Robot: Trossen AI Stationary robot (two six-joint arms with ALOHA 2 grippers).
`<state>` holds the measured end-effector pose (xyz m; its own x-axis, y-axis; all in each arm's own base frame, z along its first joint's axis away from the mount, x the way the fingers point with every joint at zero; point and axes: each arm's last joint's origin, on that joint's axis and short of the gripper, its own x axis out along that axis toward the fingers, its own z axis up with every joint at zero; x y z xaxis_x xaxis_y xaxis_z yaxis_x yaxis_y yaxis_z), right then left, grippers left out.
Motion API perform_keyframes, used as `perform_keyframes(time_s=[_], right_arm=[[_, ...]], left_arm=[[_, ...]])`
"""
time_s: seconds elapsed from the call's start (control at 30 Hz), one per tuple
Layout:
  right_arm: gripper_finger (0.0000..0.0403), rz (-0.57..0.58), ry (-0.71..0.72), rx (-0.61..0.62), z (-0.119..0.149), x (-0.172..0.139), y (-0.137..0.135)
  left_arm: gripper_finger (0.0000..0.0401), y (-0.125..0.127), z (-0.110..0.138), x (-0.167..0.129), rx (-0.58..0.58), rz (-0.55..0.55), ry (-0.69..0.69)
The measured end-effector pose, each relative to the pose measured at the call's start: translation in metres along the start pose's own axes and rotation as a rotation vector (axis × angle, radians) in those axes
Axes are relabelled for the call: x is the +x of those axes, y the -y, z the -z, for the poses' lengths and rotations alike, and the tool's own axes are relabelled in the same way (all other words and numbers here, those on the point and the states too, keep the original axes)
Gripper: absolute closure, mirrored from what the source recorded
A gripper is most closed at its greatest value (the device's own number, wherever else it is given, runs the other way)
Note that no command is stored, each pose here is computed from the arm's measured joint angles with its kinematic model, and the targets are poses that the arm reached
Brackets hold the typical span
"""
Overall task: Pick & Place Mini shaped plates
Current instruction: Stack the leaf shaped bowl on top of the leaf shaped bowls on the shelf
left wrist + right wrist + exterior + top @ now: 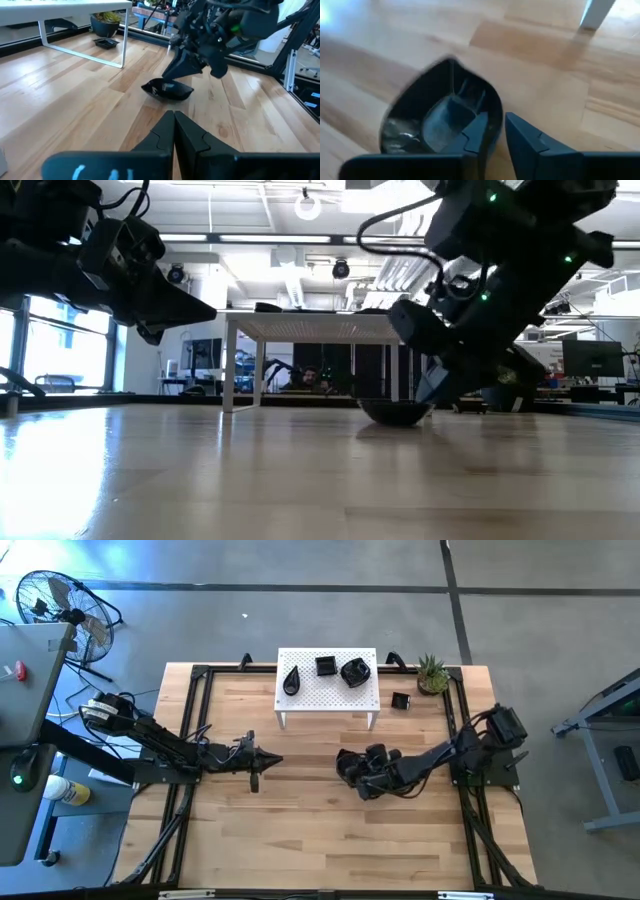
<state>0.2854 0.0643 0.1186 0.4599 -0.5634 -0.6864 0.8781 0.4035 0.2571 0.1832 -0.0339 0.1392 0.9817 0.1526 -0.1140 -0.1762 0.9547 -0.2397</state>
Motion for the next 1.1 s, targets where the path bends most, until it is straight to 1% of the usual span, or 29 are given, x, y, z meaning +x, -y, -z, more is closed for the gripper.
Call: perform_keyframes(time_s=[0.07,0.17,0.23,0.3,0.4,0.47,0.73,0.87,0.97,1.03,1.1], right_arm=[[0.033,0.003,-0.053,-0.053,-0.002,0.004,0.001],[0.0312,-0.026,-0.153,-0.141,-0.008,0.01,0.001],[0.0306,-0.049,-0.214,-0.166,-0.012,0.015,0.001],[0.0305,-0.056,-0.243,-0.159,-0.016,0.018,0.002],[0.0313,-0.051,-0.236,-0.144,-0.019,0.02,0.003],[0.0324,-0.059,-0.225,-0.137,-0.02,0.02,0.001],[0.0396,-0.111,-0.199,-0.108,-0.022,0.02,-0.005],[0.0395,-0.136,-0.196,-0.106,-0.022,0.02,-0.007],[0.04,-0.176,-0.164,-0.104,-0.024,0.018,-0.012],[0.04,-0.215,-0.121,-0.103,-0.028,0.013,-0.016],[0.04,-0.277,-0.085,-0.09,-0.037,0.003,-0.021]], left_arm=[[0.04,0.0,0.0,0.0,-0.001,0.001,0.0],[0.04,0.0,0.0,0.0,-0.001,0.001,-0.001],[0.04,0.0,0.0,0.0,-0.001,0.001,0.0],[0.04,0.0,0.0,0.0,-0.001,0.001,-0.001],[0.04,0.0,0.0,0.0,-0.001,0.001,-0.001],[0.04,0.0,0.0,0.0,-0.001,0.001,-0.001],[0.04,0.0,0.0,0.0,0.0,0.001,-0.003],[0.04,0.0,0.0,0.0,0.0,0.001,-0.003],[0.04,0.0,0.0,0.0,0.0,0.0,-0.003],[0.04,0.0,0.0,0.0,0.0,0.0,-0.003],[0.04,0.0,0.0,0.0,0.0,0.0,-0.003]])
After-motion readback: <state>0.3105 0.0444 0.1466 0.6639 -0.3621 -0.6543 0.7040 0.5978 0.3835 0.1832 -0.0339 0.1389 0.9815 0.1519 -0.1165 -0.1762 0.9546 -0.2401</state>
